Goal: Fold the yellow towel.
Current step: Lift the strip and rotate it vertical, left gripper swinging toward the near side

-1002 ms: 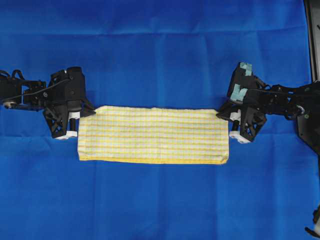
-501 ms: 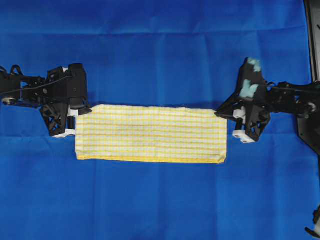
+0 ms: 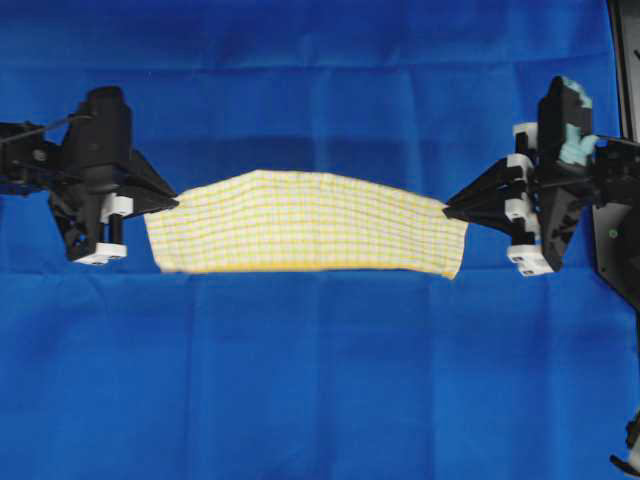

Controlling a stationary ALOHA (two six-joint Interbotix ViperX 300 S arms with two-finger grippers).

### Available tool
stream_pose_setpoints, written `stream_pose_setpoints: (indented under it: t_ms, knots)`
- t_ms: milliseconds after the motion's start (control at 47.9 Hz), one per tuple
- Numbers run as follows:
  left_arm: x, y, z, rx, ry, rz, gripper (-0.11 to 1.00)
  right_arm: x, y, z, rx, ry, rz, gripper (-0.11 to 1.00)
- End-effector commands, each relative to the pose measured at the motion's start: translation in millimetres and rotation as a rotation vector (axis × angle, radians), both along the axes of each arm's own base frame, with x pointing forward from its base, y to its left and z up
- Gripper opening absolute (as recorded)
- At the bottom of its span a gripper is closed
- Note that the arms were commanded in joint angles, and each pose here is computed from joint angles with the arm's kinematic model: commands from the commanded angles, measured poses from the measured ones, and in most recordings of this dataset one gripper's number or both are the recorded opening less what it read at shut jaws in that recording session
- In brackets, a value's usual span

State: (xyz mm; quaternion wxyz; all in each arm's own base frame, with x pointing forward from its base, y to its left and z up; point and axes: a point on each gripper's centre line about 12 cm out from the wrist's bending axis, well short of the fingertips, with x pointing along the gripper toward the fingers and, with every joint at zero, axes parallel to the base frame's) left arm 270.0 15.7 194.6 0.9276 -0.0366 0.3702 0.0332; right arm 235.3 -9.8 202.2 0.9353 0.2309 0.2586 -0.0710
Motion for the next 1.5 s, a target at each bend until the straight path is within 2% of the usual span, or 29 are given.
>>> stream_pose_setpoints:
  t_ms: [0, 251, 438, 689, 898, 1190, 1482]
  knots:
    - [0.8, 0.1, 18.3, 0.005, -0.063, -0.001, 0.02, 3.0, -0.5, 16.3, -0.012, -0.048, 0.006, 0.02]
    - [-2.0, -0.1, 29.2, 0.008, -0.101, -0.001, 0.02, 4.7, -1.5, 19.3, -0.03, -0.062, 0.007, 0.02]
    - [2.4, -5.5, 30.5, -0.001, -0.12, -0.013, 0.02, 9.8, -13.9, 19.8, -0.057, -0.087, -0.05, 0.02]
    - [20.0, -32.3, 38.2, -0.006, -0.218, -0.104, 0.02, 19.0, -57.6, 13.2, -0.108, -0.072, -0.213, 0.02]
    - [46.0, -58.8, 41.3, -0.015, -0.264, -0.181, 0.02, 29.2, -94.5, 5.0, -0.118, -0.019, -0.322, 0.02]
    - [85.9, -92.3, 43.8, -0.015, -0.264, -0.264, 0.02, 40.8, -138.9, 2.5, -0.17, 0.016, -0.412, 0.02]
    - [121.4, -115.1, 46.6, -0.014, -0.283, -0.305, 0.02, 50.8, -168.1, 8.4, -0.223, 0.01, -0.454, 0.02]
